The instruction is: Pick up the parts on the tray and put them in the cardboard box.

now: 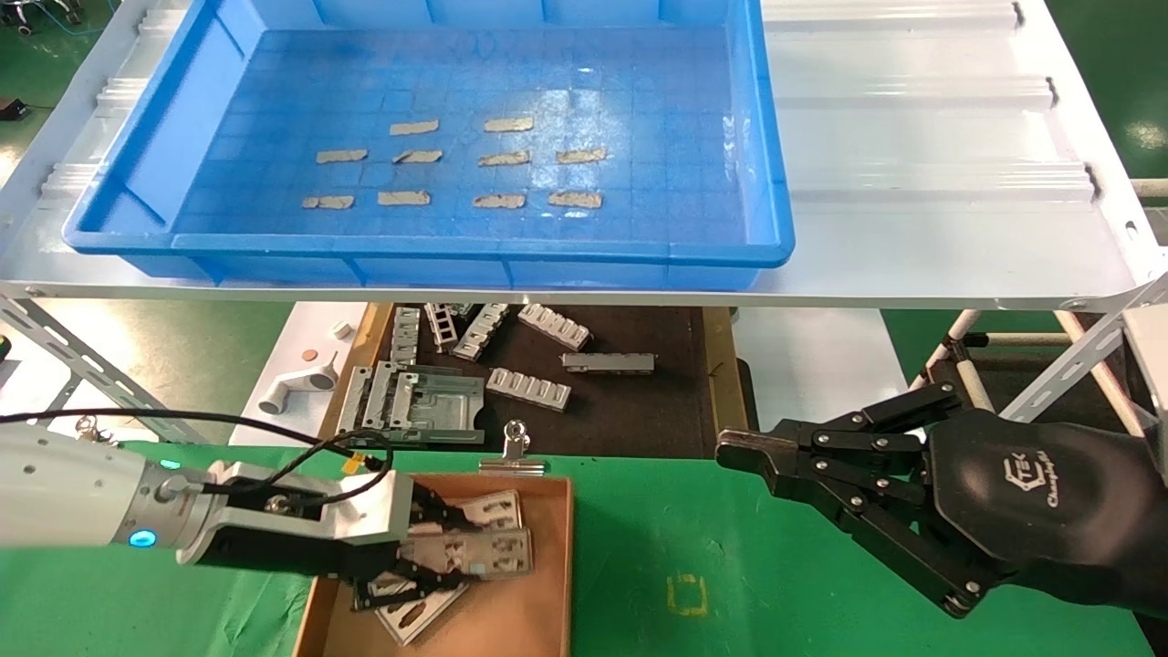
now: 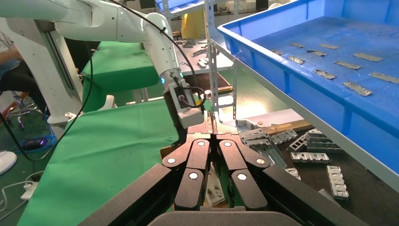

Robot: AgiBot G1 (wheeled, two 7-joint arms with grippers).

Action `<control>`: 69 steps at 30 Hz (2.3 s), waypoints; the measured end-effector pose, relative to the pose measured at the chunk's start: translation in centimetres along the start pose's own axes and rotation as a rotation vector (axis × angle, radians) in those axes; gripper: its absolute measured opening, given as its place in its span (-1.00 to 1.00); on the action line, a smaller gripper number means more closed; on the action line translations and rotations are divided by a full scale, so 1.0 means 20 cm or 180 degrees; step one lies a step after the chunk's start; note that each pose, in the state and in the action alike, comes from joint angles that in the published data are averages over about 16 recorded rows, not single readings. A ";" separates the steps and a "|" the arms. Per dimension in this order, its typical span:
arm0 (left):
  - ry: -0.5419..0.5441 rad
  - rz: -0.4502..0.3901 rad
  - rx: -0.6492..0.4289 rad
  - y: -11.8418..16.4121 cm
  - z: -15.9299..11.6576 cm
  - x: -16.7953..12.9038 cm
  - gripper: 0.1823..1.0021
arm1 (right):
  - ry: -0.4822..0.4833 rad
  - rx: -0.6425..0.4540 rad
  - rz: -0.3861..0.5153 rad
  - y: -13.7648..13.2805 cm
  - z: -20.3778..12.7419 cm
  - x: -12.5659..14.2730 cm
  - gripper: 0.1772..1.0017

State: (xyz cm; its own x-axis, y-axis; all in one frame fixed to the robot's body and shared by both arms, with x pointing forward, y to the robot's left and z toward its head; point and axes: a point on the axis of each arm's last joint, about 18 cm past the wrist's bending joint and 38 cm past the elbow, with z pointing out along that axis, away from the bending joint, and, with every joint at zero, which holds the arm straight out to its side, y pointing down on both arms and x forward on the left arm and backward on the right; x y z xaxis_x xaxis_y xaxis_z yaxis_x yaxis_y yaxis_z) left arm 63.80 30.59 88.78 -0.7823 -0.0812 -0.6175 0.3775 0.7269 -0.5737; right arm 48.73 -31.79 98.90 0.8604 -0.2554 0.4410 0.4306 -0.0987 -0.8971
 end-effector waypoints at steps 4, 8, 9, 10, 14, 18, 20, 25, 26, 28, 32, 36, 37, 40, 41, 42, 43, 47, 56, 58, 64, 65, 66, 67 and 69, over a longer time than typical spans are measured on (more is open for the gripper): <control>-0.0043 0.0021 -0.0008 0.02 0.01 -0.03 -0.30 | 0.0000 0.0000 0.0000 0.00 0.00 0.00 -0.97; -0.0067 0.0014 0.0022 0.02 0.00 -0.04 -0.22 | 0.0000 0.0000 0.0000 0.00 0.00 0.00 -0.97; -0.0068 0.0005 0.0040 0.02 0.00 -0.04 -0.19 | 0.0000 0.0000 0.0000 0.00 0.00 0.00 -0.97; -0.0069 -0.0006 0.0059 0.02 -0.01 -0.04 -0.17 | 0.0000 0.0000 0.0000 0.00 0.00 0.00 -0.97; -0.0067 -0.0046 0.0138 0.02 -0.03 -0.05 -0.04 | 0.0000 0.0000 0.0000 0.00 0.00 0.00 -0.97; -0.0072 -0.0107 0.0257 -0.01 -0.05 -0.04 0.11 | 0.0000 0.0000 0.0000 0.00 0.00 0.00 -0.96; -0.0074 -0.0142 0.0328 -0.02 -0.06 -0.03 0.21 | 0.0000 0.0000 0.0000 0.00 0.00 0.00 -0.96; -0.0096 -0.0228 0.0511 -0.06 -0.08 -0.02 0.44 | 0.0000 0.0000 0.0000 0.00 0.00 0.00 -0.94; -0.0102 -0.0240 0.0547 -0.07 -0.08 -0.02 0.49 | 0.0000 0.0000 0.0000 0.00 0.00 0.00 -0.94; -0.0121 -0.0273 0.0630 -0.09 -0.09 -0.01 0.59 | 0.0000 0.0000 0.0000 0.00 0.00 0.00 -0.92; -0.0143 -0.0339 0.0796 -0.14 -0.11 0.00 0.73 | 0.0000 0.0000 0.0000 0.00 0.00 0.00 -0.85; -0.0161 -0.0398 0.0954 -0.18 -0.14 0.02 0.84 | 0.0000 0.0000 0.0000 0.00 0.00 0.00 -0.75; -0.0165 -0.0411 0.0993 -0.19 -0.15 0.02 0.86 | 0.0000 0.0000 0.0000 0.00 0.00 0.00 -0.72; -0.0175 -0.0450 0.1106 -0.23 -0.18 0.04 0.93 | 0.0000 0.0000 0.0000 0.00 0.00 0.00 -0.63; -0.0178 -0.0462 0.1144 -0.24 -0.19 0.04 0.94 | 0.0000 0.0000 0.0000 0.00 0.00 0.00 -0.58; -0.0181 -0.0473 0.1180 -0.25 -0.20 0.05 0.95 | 0.0000 0.0000 0.0000 0.00 0.00 0.00 -0.53; -0.0183 -0.0484 0.1216 -0.26 -0.21 0.05 0.96 | 0.0000 0.0000 0.0000 0.00 0.00 0.00 -0.48; -0.0189 -0.0525 0.1356 -0.30 -0.25 0.07 0.99 | 0.0000 0.0000 0.0000 0.00 0.00 0.00 -0.30; -0.0186 -0.0589 0.1643 -0.39 -0.36 0.12 1.00 | 0.0000 0.0000 0.0000 0.00 0.00 0.00 0.24; -0.0181 -0.0599 0.1700 -0.42 -0.39 0.14 1.00 | 0.0000 0.0000 0.0000 0.00 0.00 0.00 0.33; -0.0160 -0.0618 0.1860 -0.48 -0.46 0.18 1.00 | 0.0000 0.0000 0.0000 0.00 0.00 0.00 0.61; -0.0155 -0.0619 0.1885 -0.49 -0.48 0.19 1.00 | 0.0000 0.0000 0.0000 0.00 0.00 0.00 0.65; -0.0150 -0.0621 0.1909 -0.50 -0.49 0.20 1.00 | 0.0000 0.0000 0.0000 0.00 0.00 0.00 0.69; -0.0144 -0.0622 0.1933 -0.51 -0.50 0.20 1.00 | 0.0000 0.0000 0.0000 0.00 0.00 0.00 0.73; -0.0132 -0.0622 0.1978 -0.53 -0.53 0.22 1.00 | 0.0000 0.0000 0.0000 0.00 0.00 0.00 0.79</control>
State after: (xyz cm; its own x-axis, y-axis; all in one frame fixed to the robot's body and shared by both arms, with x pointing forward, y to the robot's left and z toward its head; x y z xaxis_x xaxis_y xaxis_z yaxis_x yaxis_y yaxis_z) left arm 51.09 29.81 97.82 -0.8506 -0.2072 -0.4833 0.4560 0.1673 -0.8741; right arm 48.73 -31.79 98.90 0.8604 -0.2554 0.4410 0.4306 -0.0987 -0.8971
